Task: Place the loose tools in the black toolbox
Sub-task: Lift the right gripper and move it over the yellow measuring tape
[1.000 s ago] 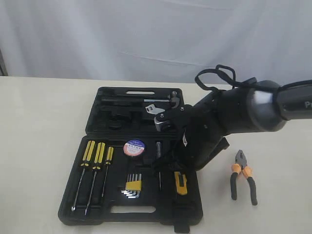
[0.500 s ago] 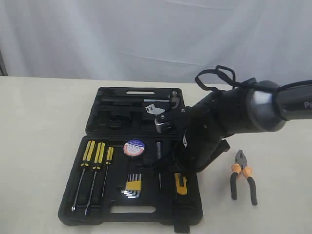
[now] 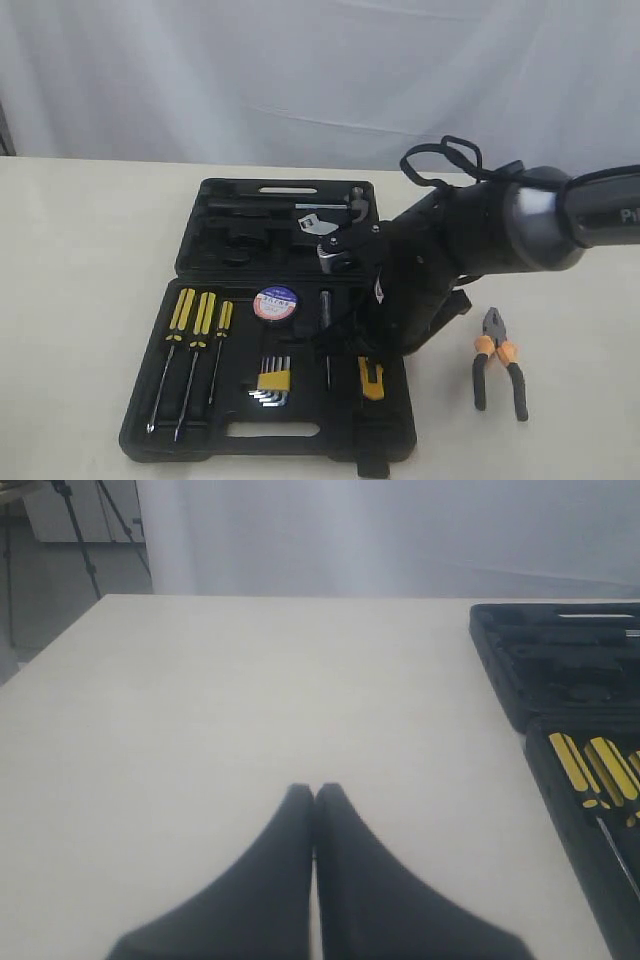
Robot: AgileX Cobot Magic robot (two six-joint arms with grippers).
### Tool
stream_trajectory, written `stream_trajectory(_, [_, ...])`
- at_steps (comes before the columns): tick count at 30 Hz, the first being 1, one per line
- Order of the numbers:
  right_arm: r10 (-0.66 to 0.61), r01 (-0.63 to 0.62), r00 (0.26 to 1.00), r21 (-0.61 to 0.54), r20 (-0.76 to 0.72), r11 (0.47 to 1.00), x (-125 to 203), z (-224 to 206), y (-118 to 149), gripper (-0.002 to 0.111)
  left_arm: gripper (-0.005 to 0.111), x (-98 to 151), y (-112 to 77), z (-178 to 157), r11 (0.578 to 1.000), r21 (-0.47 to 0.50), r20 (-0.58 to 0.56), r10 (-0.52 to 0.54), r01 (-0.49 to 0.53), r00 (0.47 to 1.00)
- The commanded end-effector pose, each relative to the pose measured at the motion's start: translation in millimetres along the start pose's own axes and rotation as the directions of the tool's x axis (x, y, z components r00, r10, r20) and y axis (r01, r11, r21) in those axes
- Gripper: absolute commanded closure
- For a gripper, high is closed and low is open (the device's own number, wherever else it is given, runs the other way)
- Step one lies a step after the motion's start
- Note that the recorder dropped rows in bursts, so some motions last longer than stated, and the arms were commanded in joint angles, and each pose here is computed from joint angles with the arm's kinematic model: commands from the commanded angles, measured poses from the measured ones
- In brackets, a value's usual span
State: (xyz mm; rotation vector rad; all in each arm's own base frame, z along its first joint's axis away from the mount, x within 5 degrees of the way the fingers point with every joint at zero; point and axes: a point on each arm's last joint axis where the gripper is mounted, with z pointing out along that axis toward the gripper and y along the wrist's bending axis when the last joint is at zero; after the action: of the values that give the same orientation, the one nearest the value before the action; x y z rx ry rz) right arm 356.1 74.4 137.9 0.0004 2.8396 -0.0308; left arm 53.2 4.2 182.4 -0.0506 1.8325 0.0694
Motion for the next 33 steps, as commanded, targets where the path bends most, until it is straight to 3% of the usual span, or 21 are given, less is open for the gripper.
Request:
stream_trajectory(1, [-0.020,0.020,0.998,-0.012,0.057,1.000,-6.4,-17.2,-1.8,0.109,0.107,0.0,-0.6,0.2,1.000,0.008,0.007,-0.012,0.012,1.000])
stream_trajectory(5, [-0.010,0.016,0.981,-0.029,0.195,0.999,-24.2,-73.9,-4.8,0.109,0.107,0.0,-0.6,0.2,1.000,0.008,0.007,-0.012,0.012,1.000])
stream_trajectory(9, [0.038,-0.040,0.965,0.003,0.261,0.999,-31.4,-116.5,-31.3,0.109,0.107,0.0,-0.6,0.2,1.000,0.008,0.007,-0.012,0.012,1.000])
stream_trajectory(15, [0.169,-0.192,0.941,0.052,0.292,0.980,-38.7,-104.1,-101.2,0.109,0.107,0.0,-0.6,0.2,1.000,0.008,0.007,-0.012,0.012,1.000])
stream_trajectory(20, [0.221,-0.254,0.910,0.052,0.350,0.966,-73.6,-72.1,-129.3,0.109,0.107,0.0,-0.6,0.2,1.000,0.008,0.007,-0.012,0.012,1.000])
stream_trajectory(26, [0.251,-0.272,0.945,0.077,0.210,0.959,-112.5,-55.2,-135.6,0.109,0.107,0.0,-0.6,0.2,1.000,0.008,0.007,-0.012,0.012,1.000])
stream_trajectory(33, [0.307,-0.312,0.944,0.026,0.120,0.950,-123.3,-73.8,-128.3,0.109,0.107,0.0,-0.6,0.2,1.000,0.008,0.007,-0.012,0.012,1.000])
